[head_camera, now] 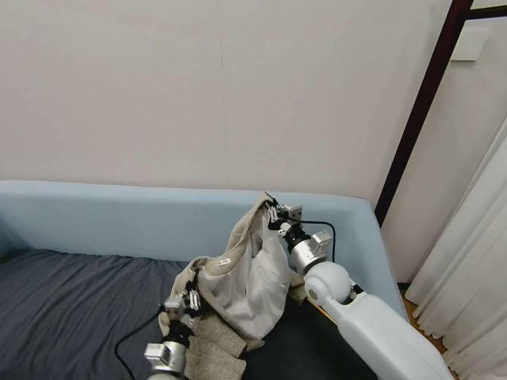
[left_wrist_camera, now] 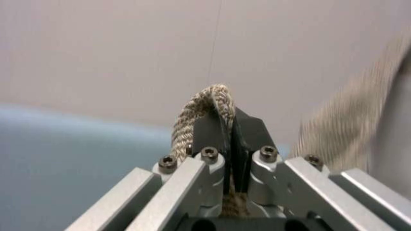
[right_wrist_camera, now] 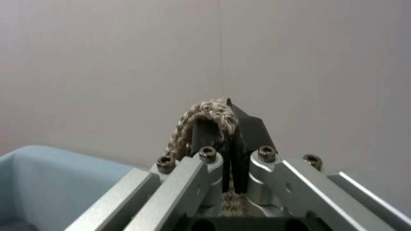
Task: Pick up the clothes from the sofa and hang them on the clothes hanger.
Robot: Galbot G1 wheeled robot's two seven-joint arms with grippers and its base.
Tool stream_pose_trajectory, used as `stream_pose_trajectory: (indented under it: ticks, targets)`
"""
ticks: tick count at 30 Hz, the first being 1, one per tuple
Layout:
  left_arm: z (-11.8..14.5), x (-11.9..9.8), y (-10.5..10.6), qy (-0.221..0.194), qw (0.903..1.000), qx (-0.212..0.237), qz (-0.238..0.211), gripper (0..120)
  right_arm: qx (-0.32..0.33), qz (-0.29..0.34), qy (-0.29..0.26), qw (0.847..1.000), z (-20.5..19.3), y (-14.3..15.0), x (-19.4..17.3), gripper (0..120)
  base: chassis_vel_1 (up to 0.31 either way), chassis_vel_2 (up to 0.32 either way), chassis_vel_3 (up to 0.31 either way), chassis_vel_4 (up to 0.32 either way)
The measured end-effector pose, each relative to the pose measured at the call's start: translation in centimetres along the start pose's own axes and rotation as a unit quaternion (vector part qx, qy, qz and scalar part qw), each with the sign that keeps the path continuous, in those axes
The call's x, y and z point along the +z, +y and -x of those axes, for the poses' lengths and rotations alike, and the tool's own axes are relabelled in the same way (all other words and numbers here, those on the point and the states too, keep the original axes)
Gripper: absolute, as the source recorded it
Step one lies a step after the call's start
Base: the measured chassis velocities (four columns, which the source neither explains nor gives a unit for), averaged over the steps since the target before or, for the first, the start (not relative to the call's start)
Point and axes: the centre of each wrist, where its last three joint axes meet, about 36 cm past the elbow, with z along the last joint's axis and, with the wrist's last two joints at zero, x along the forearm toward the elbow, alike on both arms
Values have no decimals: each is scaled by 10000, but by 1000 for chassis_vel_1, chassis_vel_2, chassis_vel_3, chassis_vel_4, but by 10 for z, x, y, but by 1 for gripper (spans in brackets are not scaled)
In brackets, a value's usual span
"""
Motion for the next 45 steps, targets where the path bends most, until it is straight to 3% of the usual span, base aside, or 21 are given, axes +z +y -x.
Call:
stream_pose_trajectory:
  ticks: [1, 4, 5, 6, 7, 9, 12, 13, 18, 21, 24, 25, 26, 29, 30, 31, 35, 36, 37, 42, 45]
  targets:
    - [0, 0, 0, 0, 10000, 0, 0, 0, 0, 0, 0, 10000, 0, 0, 0, 0, 0, 0, 0, 0]
    - [26, -64, 24, -447, 9978, 466, 180, 0, 268, -135, -192, 9994, -9, -20, -34, 0, 0, 0, 0, 0]
    - [27, -68, 26, -470, 9975, 489, 192, 0, 286, -139, -207, 9993, -9, -22, -36, 0, 0, 0, 0, 0]
    - [37, -93, 34, -621, 9956, 647, 274, 0, 378, -173, -315, 9986, -13, -27, -53, 0, 0, 0, 0, 0]
    - [37, -93, 34, -621, 9956, 647, 274, 0, 378, -173, -315, 9986, -13, -27, -53, 0, 0, 0, 0, 0]
    - [45, -118, 39, -750, 9935, 790, 324, 0, 431, -224, -451, 9978, -18, -30, -71, 0, 0, 0, 0, 0]
    - [72, -194, 46, -1283, 9837, 1165, 472, 0, 516, -628, -754, 9938, -43, -38, -130, 0, 0, 0, 0, 0]
    - [72, -194, 46, -1283, 9837, 1165, 472, 0, 516, -628, -754, 9938, -43, -38, -130, 0, 0, 0, 0, 0]
    - [94, -267, 60, -1672, 9677, 1607, 989, 0, 793, -1233, -728, 9865, -73, -34, -184, 0, 0, 0, 0, 0]
    - [92, -270, 66, -1569, 9637, 1826, 1150, 0, 939, -1377, -458, 9850, -88, -25, -194, 0, 0, 0, 0, 0]
    - [79, -242, 75, -1171, 9586, 2249, 1296, 0, 1156, -1885, 582, 9735, -122, -4, -186, 0, 0, 0, 0, 0]
    - [79, -242, 75, -1171, 9586, 2249, 1296, 0, 1156, -1885, 582, 9735, -122, -4, -186, 0, 0, 0, 0, 0]
    - [74, -229, 81, -978, 9562, 2398, 1362, 0, 1199, -2027, 1105, 9656, -135, 4, -177, 0, 0, 0, 0, 0]
    - [47, -175, 105, -165, 9341, 3140, 1692, 0, 1331, -2164, 2427, 9362, -161, 26, -147, 0, 0, 0, 0, 0]
    - [39, -160, 112, 63, 9243, 3367, 1796, 0, 1340, -2116, 2691, 9300, -165, 30, -139, 0, 0, 0, 0, 0]
    - [39, -160, 112, 63, 9243, 3367, 1796, 0, 1340, -2116, 2691, 9300, -165, 30, -139, 0, 0, 0, 0, 0]
    - [17, -119, 140, 677, 8804, 4129, 2233, 0, 1345, -1811, 3499, 9092, -176, 36, -102, 0, 0, 0, 0, 0]
    - [15, -114, 146, 737, 8738, 4185, 2365, 0, 1351, -1754, 3643, 9046, -178, 36, -95, 0, 0, 0, 0, 0]
    - [15, -114, 146, 737, 8738, 4185, 2365, 0, 1351, -1754, 3643, 9046, -178, 36, -95, 0, 0, 0, 0, 0]
    - [18, -115, 173, 765, 8436, 4391, 2994, 0, 1295, -1416, 4064, 8933, -180, 39, -84, 0, 0, 0, 0, 0]
    - [22, -116, 180, 707, 8358, 4385, 3227, 0, 1253, -1285, 4115, 8935, -177, 40, -86, 0, 0, 0, 0, 0]
